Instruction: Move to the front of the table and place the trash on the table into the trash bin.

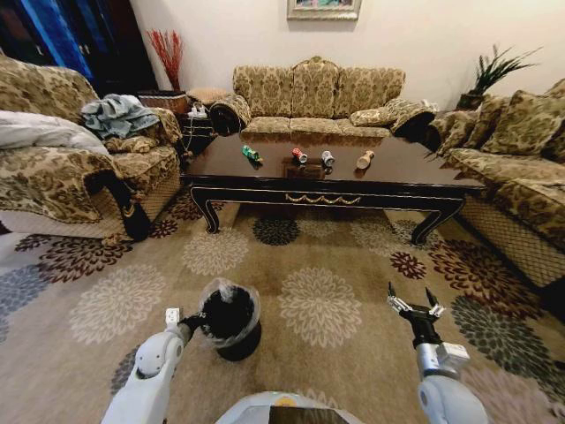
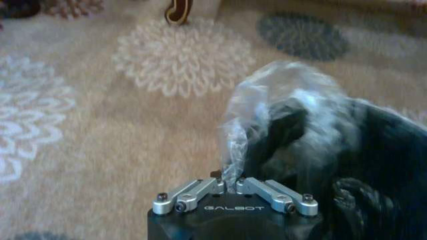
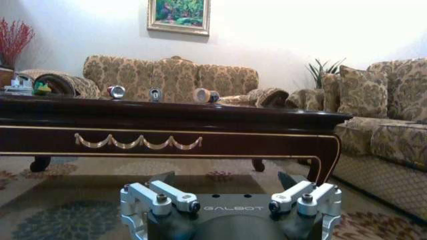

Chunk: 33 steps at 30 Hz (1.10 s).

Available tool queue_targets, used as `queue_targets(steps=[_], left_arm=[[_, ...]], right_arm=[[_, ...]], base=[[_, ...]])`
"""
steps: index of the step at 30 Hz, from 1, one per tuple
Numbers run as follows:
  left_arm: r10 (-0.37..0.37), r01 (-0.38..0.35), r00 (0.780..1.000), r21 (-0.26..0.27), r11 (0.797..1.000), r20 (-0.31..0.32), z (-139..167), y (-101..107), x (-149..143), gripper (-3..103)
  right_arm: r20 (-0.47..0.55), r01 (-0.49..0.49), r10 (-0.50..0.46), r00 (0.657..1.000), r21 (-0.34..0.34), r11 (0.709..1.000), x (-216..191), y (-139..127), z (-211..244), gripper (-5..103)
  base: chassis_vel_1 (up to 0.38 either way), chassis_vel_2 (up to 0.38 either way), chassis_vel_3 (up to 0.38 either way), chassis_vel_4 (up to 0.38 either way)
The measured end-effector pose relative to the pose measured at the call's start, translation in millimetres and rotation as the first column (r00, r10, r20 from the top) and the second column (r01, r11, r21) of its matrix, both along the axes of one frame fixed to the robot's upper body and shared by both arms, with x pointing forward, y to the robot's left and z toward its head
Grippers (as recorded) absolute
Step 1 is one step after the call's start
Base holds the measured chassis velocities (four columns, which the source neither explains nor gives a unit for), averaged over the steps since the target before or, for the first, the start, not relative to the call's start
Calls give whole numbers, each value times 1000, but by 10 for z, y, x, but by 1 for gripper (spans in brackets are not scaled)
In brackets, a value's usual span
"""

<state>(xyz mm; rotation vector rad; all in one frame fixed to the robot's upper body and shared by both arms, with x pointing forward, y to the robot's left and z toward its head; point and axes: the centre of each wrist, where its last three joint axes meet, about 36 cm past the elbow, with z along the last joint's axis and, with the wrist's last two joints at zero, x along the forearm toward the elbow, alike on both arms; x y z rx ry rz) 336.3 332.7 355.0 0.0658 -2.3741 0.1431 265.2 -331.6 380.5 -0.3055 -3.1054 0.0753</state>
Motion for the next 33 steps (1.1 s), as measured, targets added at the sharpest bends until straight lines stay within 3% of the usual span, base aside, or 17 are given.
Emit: queue_targets(steps=[12, 19, 21, 23, 25, 27, 29, 33], left_arm=[[-15, 16, 994, -7, 1000, 111, 247, -36, 46, 3], [-20, 25, 972, -19, 1000, 235, 889, -100, 152, 3], [-34, 35, 956, 1, 999, 293, 1154, -156, 101, 3], [-34, 32, 950, 12, 999, 311, 1240, -173, 72, 3], [-30, 9, 935, 60, 998, 354, 1430, -193, -21, 3], [-27, 3, 934, 69, 998, 357, 1449, -189, -35, 3], [21, -67, 929, 113, 991, 370, 1480, -156, -105, 3], [87, -143, 921, 122, 982, 381, 1489, -151, -159, 3]], right_arm=[[-6, 30, -30, 1000, 9, 1000, 102, 94, 105, 100], [24, 32, -32, 999, 14, 999, 103, 16, 267, 100], [36, 23, -23, 999, 8, 1000, 83, 5, 309, 100], [45, 19, -19, 999, 6, 1000, 73, 7, 331, 100], [71, -2, 2, 997, 1, 1000, 42, 9, 395, 100], [74, -6, 6, 997, 1, 1000, 38, 8, 405, 100], [89, -32, 33, 996, -9, 999, 55, -9, 450, 100], [100, -49, 52, 994, -32, 998, 110, -24, 480, 100]], base=[[0, 0, 0, 0], [0, 0, 0, 0], [0, 0, 0, 0], [0, 0, 0, 0], [0, 0, 0, 0], [0, 0, 0, 0], [0, 0, 0, 0], [0, 0, 0, 0]])
